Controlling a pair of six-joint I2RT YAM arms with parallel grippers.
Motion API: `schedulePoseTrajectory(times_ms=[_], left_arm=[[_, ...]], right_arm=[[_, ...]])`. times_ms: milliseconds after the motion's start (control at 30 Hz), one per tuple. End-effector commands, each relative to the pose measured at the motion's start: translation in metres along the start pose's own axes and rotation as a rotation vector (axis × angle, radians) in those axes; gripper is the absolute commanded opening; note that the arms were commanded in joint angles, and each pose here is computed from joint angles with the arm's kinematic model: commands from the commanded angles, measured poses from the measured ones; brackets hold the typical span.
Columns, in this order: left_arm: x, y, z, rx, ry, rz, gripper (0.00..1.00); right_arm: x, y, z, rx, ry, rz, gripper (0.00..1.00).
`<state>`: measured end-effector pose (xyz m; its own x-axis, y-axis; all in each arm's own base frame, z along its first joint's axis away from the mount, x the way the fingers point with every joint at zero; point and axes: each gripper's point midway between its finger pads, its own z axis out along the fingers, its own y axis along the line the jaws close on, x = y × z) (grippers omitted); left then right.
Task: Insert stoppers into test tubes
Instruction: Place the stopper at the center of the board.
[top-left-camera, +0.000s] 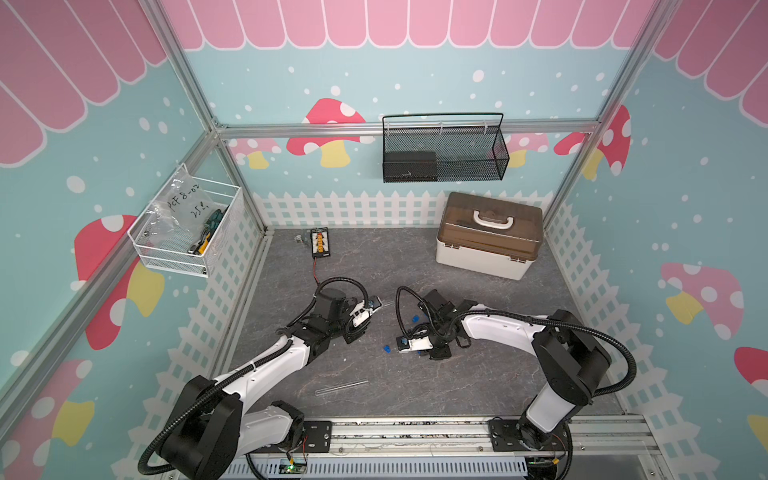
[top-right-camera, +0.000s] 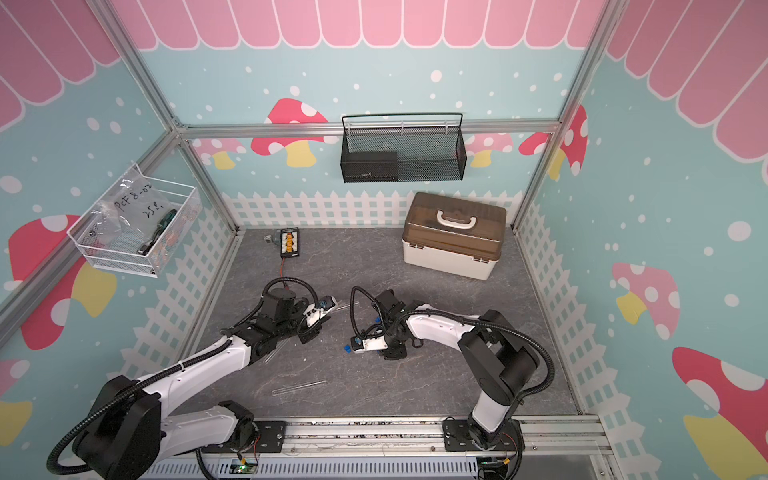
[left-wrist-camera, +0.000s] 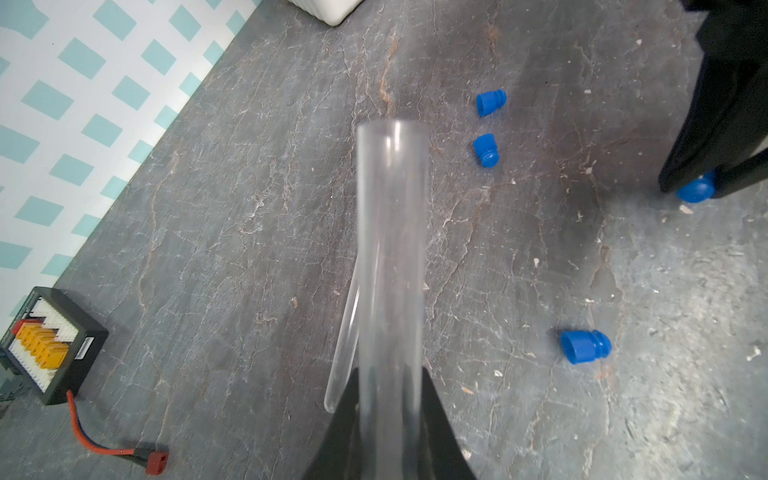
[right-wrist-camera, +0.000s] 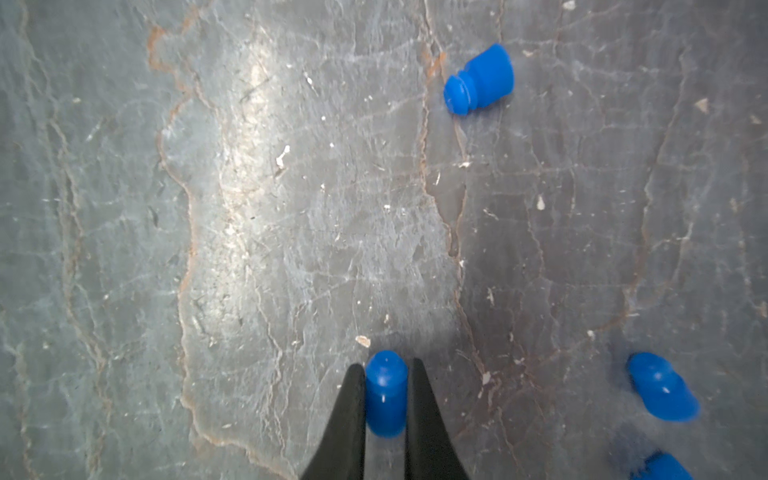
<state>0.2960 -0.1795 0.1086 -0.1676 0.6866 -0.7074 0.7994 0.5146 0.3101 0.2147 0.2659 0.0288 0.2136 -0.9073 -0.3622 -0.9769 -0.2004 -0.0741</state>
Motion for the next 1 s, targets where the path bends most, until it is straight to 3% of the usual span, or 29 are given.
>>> schedulePoseTrajectory(times_ms=[0,333,667,967], left_arm=[[-0.003,0.005,0.000,-0.011,-0.002,0.012,0.00],[-0.003,0.006,-0.001,-0.017,0.001,0.016,0.00],[-0.002,0.006,-0.001,-0.018,0.002,0.020,0.00],[-0.002,0.006,0.000,-0.017,0.003,0.020,0.00]], right_arm=[[-0.003,-0.002,0.004,-0.007,0.000,-0.014,0.12],[0.006,-0.001,0.010,-0.016,0.045,-0.001,0.16],[0.012,-0.003,0.009,0.007,0.075,-0.014,0.27],[0.015,0.001,0.007,0.009,0.076,-0.024,0.24]])
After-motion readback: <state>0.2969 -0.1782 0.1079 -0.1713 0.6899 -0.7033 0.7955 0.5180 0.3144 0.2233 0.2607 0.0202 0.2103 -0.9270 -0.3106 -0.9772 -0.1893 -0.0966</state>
